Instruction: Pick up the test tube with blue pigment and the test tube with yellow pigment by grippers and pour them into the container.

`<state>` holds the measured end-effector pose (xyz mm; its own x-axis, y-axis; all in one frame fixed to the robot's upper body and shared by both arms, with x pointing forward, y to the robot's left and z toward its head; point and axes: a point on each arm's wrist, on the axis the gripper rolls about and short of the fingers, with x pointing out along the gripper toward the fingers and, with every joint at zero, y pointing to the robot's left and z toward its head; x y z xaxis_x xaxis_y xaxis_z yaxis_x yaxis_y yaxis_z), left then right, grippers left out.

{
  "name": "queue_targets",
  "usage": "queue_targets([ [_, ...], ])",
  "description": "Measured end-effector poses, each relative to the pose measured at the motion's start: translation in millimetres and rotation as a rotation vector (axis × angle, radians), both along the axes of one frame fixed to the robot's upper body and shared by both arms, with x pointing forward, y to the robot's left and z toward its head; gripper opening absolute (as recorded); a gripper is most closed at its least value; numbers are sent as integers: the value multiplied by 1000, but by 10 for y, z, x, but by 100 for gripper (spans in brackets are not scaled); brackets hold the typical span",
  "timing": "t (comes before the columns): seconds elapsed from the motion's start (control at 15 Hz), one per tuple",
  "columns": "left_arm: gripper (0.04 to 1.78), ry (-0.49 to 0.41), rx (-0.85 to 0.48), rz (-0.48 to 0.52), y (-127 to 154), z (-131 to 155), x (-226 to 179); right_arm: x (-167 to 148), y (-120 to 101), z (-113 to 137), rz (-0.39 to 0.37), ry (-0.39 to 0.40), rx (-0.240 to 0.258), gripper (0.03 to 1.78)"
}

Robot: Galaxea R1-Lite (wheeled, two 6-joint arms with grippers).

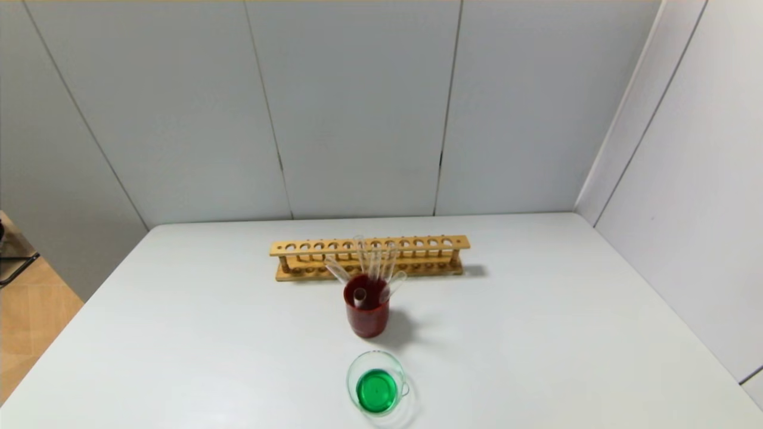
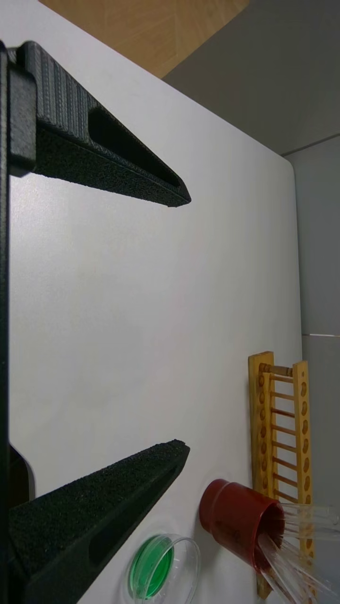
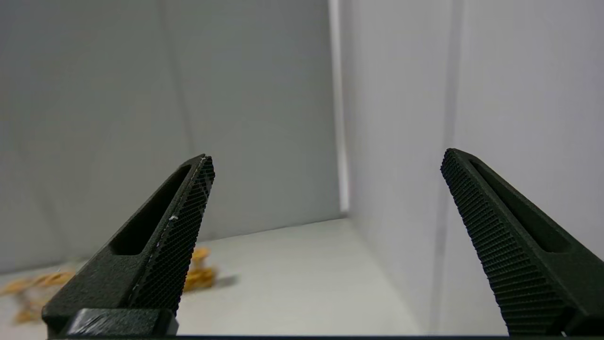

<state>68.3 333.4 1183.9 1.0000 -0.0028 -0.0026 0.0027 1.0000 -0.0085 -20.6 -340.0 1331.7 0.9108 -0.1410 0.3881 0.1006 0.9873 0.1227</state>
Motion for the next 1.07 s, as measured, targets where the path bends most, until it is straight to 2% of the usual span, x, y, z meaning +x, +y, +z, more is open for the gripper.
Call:
queue_targets([
  [0.13,175,0,0,0,0,0,0,256,13,-320,63,45,41,175],
  [0.27,175,0,0,0,0,0,0,547,18,-703,80,125,48,175],
  [0.33,175,0,0,0,0,0,0,670,20,-893,86,163,37,175],
  [0.47,175,0,0,0,0,0,0,831,25,-1213,89,236,-24,175],
  [0.6,175,0,0,0,0,0,0,882,32,-1391,110,332,-88,175],
  [0.73,175,0,0,0,0,0,0,886,34,-1488,114,425,-116,175],
  [0.87,175,0,0,0,0,0,0,885,35,-1488,117,428,-131,175],
  [1.07,175,0,0,0,0,0,0,894,34,-1475,116,394,-126,175],
])
